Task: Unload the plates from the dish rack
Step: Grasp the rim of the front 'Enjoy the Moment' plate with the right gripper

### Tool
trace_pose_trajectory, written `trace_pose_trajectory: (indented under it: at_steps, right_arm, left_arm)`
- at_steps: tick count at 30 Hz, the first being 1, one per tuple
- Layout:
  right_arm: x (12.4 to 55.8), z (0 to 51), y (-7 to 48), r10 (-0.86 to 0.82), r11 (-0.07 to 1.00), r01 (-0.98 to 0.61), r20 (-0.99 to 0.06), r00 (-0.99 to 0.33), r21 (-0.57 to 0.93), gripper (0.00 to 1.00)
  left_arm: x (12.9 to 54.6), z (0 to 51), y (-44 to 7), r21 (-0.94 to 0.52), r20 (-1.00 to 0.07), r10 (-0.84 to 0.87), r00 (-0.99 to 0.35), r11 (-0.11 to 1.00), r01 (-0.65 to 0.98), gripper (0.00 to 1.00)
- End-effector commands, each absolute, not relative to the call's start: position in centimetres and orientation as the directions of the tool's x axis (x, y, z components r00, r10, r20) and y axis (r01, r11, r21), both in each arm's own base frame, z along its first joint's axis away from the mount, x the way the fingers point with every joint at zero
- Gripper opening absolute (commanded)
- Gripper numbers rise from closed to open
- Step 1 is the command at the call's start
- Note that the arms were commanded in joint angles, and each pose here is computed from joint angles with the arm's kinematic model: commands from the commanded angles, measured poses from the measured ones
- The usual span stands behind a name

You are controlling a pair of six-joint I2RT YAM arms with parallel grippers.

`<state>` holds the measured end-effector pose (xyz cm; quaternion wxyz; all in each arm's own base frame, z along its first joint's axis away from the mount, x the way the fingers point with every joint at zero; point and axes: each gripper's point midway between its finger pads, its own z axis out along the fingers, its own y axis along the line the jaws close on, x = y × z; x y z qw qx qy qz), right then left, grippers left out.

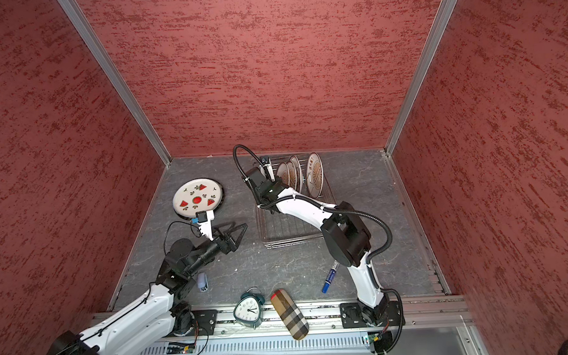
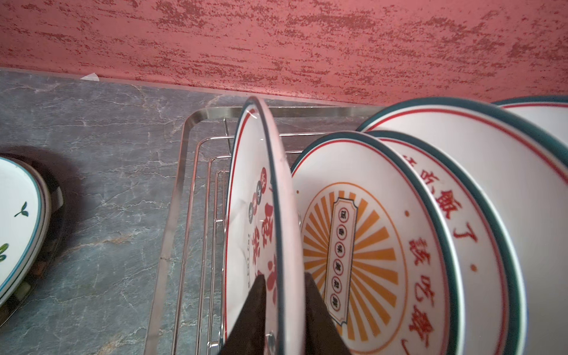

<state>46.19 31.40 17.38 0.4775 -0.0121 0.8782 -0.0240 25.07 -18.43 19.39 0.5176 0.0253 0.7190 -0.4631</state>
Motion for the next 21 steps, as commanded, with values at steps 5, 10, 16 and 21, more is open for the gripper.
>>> trace_pose_trajectory:
  at_steps: [5, 10, 16, 21]
  right_arm:
    - [47.1, 17.8, 30.2, -0.026, 0.992, 0.095, -0.858, -0.513, -0.087, 0.15]
    - [47.6, 18.5, 30.2, -0.031, 0.99, 0.105, -0.875, -0.483, -0.093, 0.09]
    - [47.9, 19.8, 29.9, -0.03, 0.987, 0.126, -0.893, -0.448, -0.096, 0.05]
    - [47.7, 21.8, 30.0, -0.038, 0.987, 0.124, -0.911, -0.411, -0.098, 0.04]
  left_arm:
    - [25.2, 19.8, -18.2, -0.644, -0.765, -0.455, -0.456, 0.569, 0.512, 0.99]
    - [25.2, 19.8, -18.2, -0.645, -0.764, -0.457, -0.455, 0.568, 0.512, 0.99]
    - [25.2, 19.8, -18.1, -0.642, -0.766, -0.456, -0.452, 0.572, 0.511, 0.99]
    - [25.1, 19.8, -18.3, -0.647, -0.762, -0.457, -0.459, 0.562, 0.515, 0.99]
